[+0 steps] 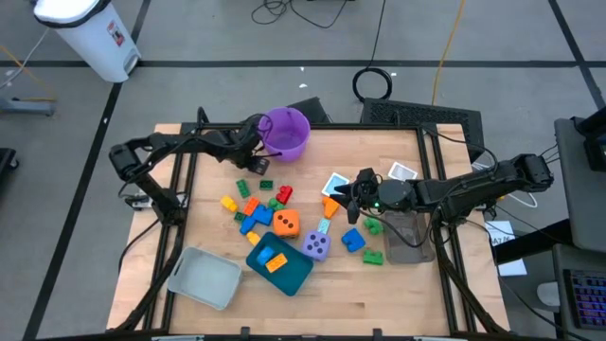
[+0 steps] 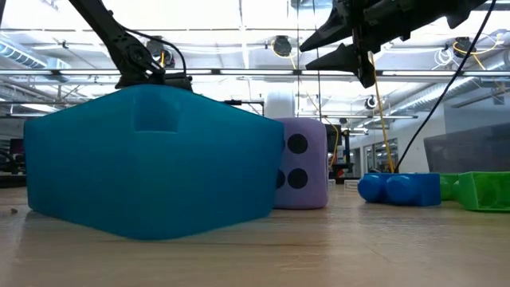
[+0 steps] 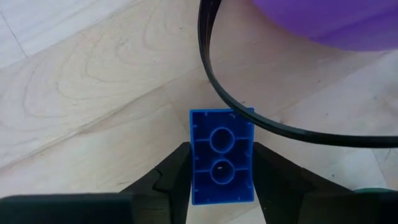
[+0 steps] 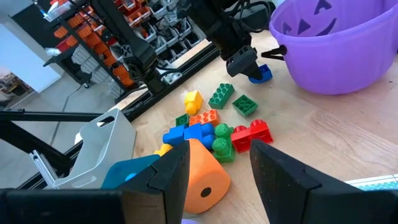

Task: Pick & Place Toys
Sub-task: Put the dark blue game piece into the blue bin

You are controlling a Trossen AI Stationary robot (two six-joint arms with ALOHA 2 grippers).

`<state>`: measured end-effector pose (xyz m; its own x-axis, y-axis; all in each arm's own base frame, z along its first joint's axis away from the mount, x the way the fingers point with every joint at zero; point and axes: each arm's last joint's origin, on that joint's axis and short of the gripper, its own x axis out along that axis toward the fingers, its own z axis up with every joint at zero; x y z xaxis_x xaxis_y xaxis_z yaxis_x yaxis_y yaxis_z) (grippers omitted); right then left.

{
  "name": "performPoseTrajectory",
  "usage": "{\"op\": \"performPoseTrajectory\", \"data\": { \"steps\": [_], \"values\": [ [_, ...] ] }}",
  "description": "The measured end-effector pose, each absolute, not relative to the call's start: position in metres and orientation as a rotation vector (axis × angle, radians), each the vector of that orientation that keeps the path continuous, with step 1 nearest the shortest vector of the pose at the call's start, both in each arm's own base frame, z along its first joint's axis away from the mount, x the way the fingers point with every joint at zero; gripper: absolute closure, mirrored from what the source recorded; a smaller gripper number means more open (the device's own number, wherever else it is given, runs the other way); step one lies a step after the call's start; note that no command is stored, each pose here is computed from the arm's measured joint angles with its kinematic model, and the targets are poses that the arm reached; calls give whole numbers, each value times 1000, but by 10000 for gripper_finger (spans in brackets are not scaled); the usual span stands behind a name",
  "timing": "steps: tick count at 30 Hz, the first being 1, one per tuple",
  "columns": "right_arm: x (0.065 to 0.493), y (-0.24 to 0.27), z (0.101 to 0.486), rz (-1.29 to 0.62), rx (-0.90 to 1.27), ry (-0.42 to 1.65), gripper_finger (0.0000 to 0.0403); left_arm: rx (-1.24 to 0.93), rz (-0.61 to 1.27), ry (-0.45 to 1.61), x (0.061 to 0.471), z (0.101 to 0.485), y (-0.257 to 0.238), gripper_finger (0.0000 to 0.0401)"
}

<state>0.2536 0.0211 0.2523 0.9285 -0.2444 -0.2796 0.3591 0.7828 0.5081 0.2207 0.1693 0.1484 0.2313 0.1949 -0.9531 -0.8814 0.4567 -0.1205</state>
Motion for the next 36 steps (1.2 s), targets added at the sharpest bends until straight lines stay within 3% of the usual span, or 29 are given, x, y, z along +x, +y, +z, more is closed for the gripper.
{"op": "performPoseTrajectory", "data": {
  "steps": [7,14,27,36],
  "values": [
    [254,21,252,-328,586,203,243,-776,845,1112,212,162,161,254],
    [254,21,252,-327,580,205,243,-756,787,1011,197,203,146,255],
    [256,22,264,-287,592,93,243,-693,281,464,158,308,84,256],
    [258,24,279,-223,636,-58,243,-687,49,290,161,337,36,256]
  ]
}}
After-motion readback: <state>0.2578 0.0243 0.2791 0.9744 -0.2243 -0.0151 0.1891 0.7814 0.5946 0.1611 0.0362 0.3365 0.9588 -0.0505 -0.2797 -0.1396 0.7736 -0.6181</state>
